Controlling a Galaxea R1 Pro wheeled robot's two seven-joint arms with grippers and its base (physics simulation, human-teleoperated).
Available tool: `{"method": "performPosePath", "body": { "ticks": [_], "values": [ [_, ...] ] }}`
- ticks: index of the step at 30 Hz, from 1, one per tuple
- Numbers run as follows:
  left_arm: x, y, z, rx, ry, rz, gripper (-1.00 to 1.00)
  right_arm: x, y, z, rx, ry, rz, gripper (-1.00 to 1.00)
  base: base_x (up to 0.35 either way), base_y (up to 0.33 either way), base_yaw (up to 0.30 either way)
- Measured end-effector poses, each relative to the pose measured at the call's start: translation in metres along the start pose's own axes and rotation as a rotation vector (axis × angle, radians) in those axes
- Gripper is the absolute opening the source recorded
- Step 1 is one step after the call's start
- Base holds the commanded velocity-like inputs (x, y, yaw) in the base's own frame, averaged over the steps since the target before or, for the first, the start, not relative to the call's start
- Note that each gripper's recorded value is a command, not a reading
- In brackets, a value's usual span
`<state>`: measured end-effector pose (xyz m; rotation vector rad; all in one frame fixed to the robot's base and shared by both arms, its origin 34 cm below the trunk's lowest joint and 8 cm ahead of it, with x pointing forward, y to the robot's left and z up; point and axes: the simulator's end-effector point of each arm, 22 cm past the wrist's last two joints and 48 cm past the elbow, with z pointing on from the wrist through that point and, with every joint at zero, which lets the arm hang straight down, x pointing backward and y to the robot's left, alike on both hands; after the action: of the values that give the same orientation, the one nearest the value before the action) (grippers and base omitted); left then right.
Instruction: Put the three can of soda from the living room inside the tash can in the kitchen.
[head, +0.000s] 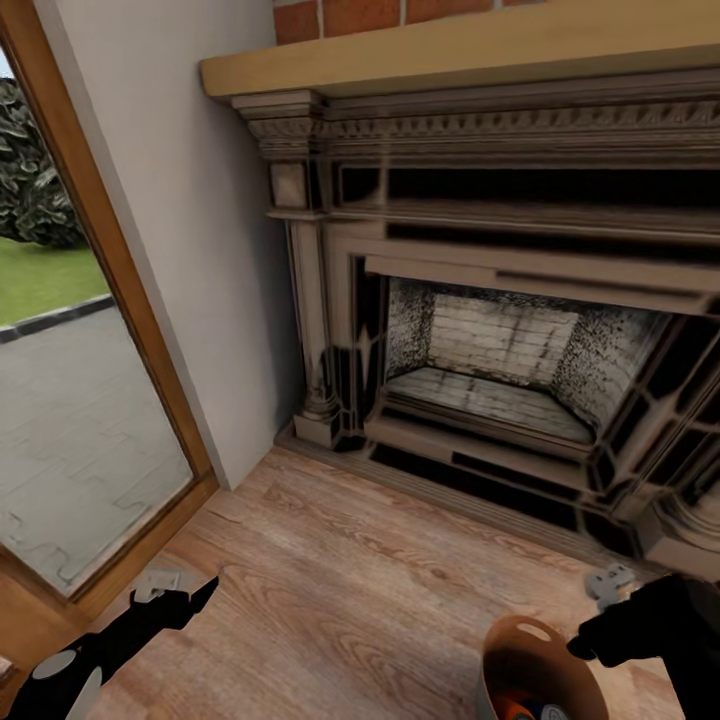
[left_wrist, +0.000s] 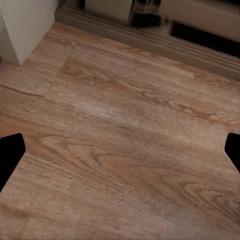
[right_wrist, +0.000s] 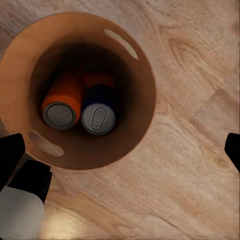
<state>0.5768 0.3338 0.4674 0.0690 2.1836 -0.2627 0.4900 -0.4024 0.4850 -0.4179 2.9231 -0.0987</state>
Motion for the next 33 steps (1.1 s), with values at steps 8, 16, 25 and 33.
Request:
{"method": "performPosePath", "body": {
  "ticks": [8, 16, 25, 33],
  "values": [
    [-0.007, 0.003, -0.003, -0.025, -0.030, 0.024, 1.00, 0.037, 0.000, -0.010, 0.044, 0.028, -0.077, 1.00, 0.000, 0.000, 0.000],
    [0.015, 0.013, -0.010, -0.049, -0.013, 0.019, 1.00, 0.050, -0.009, -0.021, 0.032, -0.036, -0.080, 1.00, 0.000, 0.000, 0.000],
    [0.034, 0.012, -0.029, -0.056, 0.019, 0.019, 1.00, 0.058, -0.012, -0.032, 0.023, -0.050, -0.077, 1.00, 0.000, 0.000, 0.000],
    [0.059, 0.014, -0.051, -0.066, 0.050, 0.023, 1.00, 0.079, -0.018, -0.034, 0.074, -0.065, -0.093, 1.00, 0.000, 0.000, 0.000]
  ]
}}
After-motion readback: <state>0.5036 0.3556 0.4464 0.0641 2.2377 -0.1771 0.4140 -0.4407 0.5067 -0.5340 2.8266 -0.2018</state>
